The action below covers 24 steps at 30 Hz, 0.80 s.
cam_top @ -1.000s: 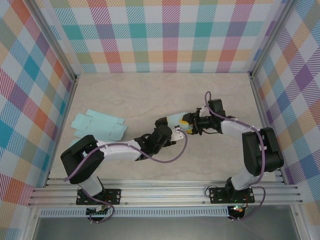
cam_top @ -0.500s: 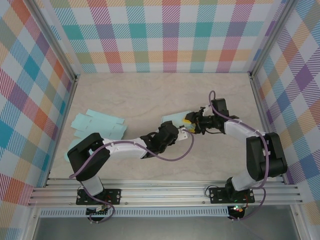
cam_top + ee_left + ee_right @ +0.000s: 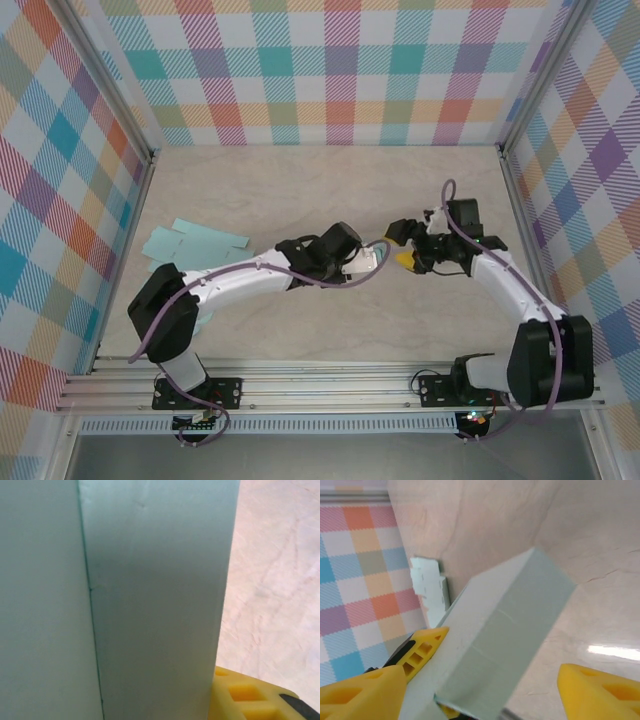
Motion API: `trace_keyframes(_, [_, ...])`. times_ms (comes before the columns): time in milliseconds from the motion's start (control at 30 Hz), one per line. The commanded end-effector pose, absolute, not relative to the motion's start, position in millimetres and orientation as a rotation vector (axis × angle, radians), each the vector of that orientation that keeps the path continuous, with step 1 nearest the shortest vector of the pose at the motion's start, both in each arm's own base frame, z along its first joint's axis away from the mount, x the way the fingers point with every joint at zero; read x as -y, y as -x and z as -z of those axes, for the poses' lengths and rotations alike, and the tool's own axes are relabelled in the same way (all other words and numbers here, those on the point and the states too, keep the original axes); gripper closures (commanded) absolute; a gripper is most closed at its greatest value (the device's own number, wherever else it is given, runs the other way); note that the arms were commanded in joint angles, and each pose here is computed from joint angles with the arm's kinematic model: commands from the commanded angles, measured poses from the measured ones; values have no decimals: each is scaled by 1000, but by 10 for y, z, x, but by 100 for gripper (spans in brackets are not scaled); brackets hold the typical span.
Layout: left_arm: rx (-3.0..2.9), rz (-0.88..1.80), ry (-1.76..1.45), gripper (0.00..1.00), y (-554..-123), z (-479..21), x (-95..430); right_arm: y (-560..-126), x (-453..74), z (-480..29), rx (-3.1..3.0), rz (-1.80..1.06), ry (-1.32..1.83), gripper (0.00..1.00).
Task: Fold the paper box
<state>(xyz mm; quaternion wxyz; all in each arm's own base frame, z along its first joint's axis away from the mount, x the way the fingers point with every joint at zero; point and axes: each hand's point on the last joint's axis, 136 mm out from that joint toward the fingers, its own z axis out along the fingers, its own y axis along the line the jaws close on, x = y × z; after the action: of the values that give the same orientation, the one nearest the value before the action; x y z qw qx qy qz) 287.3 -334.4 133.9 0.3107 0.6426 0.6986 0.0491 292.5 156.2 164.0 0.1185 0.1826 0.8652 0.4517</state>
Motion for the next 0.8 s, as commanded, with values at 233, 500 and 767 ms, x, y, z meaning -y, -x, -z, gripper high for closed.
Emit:
trace_keyframes(233, [-2114, 81, -2023, 60, -2581, -1052, 3155, -2849, -1175, -1719, -2534, -992, -467, 17])
trace_keyframes(500, [-2082, 68, -2061, 42, -2764, -1035, 3273, -2843, -1154, -1637, -2552, -960, -434, 18])
trace_keyframes(767, [-2001, 6, -1993, 25, -2973, -1237, 3367, -2850, -1166, -1663, -2542, -957, -382, 20])
